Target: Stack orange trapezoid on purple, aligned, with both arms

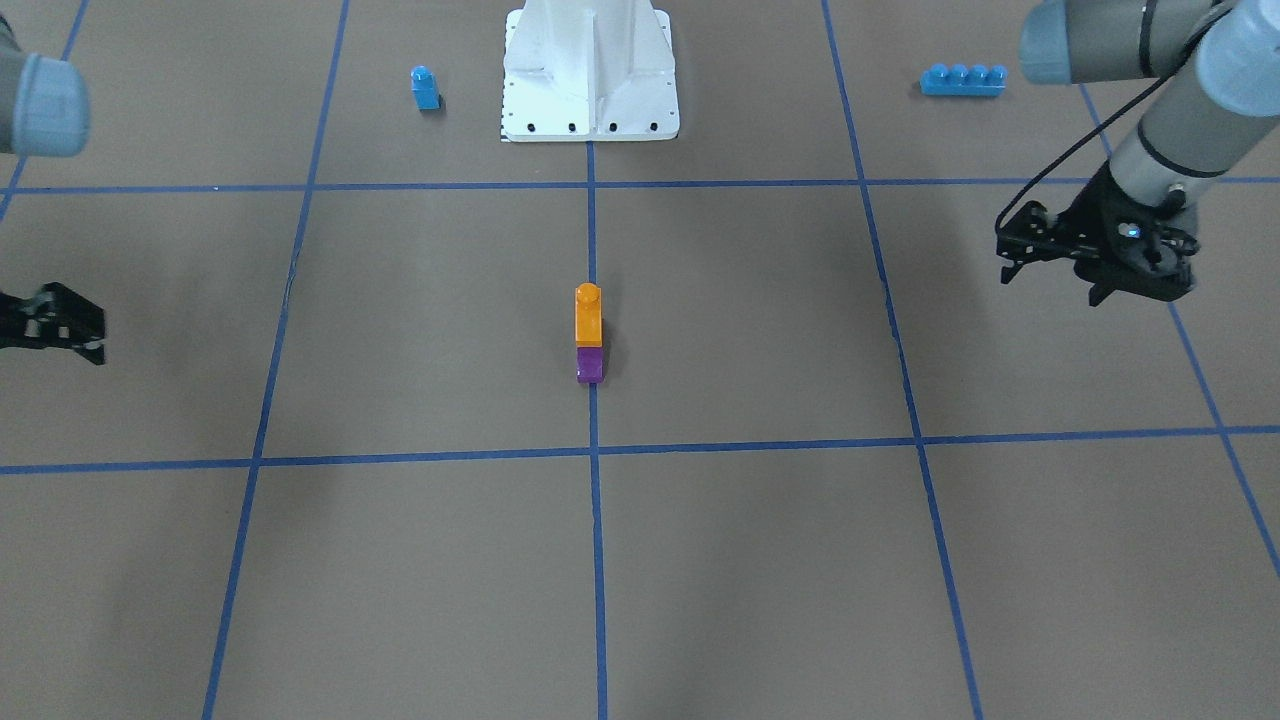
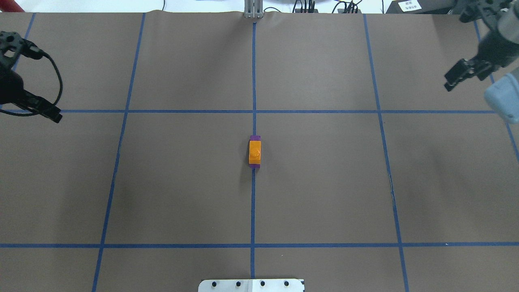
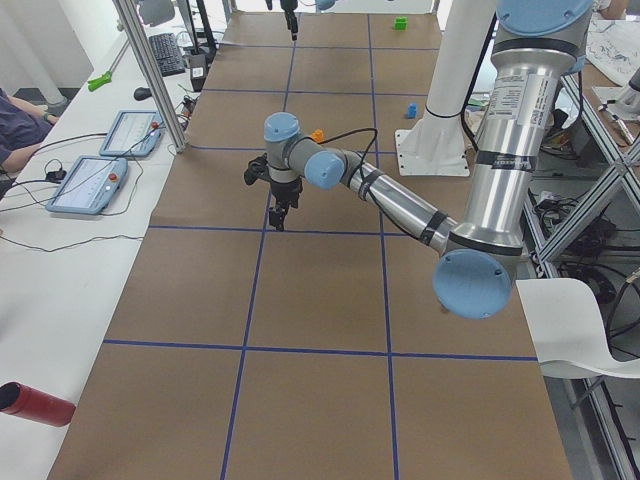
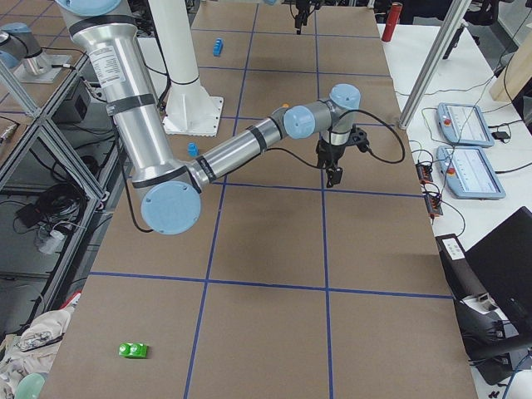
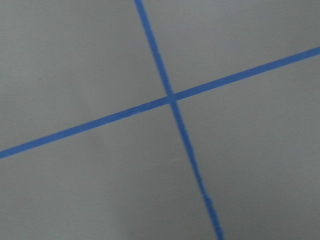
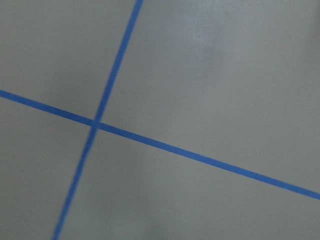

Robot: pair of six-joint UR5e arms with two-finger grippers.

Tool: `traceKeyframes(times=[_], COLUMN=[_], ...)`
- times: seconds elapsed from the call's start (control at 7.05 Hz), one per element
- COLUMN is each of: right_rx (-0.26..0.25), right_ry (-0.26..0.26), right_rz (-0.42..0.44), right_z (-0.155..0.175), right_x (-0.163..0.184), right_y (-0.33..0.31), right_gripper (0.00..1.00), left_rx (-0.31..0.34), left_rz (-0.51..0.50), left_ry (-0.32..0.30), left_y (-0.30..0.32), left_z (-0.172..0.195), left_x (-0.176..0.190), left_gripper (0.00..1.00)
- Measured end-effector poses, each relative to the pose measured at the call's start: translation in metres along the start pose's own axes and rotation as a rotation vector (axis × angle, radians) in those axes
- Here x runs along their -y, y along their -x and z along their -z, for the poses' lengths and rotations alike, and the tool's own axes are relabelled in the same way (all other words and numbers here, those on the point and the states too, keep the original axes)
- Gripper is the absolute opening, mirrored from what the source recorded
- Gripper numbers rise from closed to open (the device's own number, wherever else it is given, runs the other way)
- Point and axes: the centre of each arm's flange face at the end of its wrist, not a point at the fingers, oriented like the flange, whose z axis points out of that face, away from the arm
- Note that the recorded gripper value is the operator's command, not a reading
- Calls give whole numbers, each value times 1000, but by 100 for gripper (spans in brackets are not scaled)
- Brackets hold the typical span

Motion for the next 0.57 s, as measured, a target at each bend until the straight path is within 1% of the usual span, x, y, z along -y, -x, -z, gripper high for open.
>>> traceKeyframes(times=[0.14, 0.28, 0.43, 0.57], right_rx=[-7, -11, -7, 4], right_ry=[7, 10, 9, 8], right_rz=[27, 30, 1, -50], right_z=[2, 5, 8, 8], right_x=[-28, -54, -83, -111], right_y=[-49, -89, -126, -156], right_gripper=[100, 100, 100, 100], left_rx=[6, 2, 6, 20], left_rz=[-17, -25, -34, -21], left_ry=[-1, 0, 8, 14], left_y=[37, 76, 119, 166], left_z=[9, 19, 23, 24], left_x=[-13, -29, -53, -84], left_gripper=[100, 100, 100, 100])
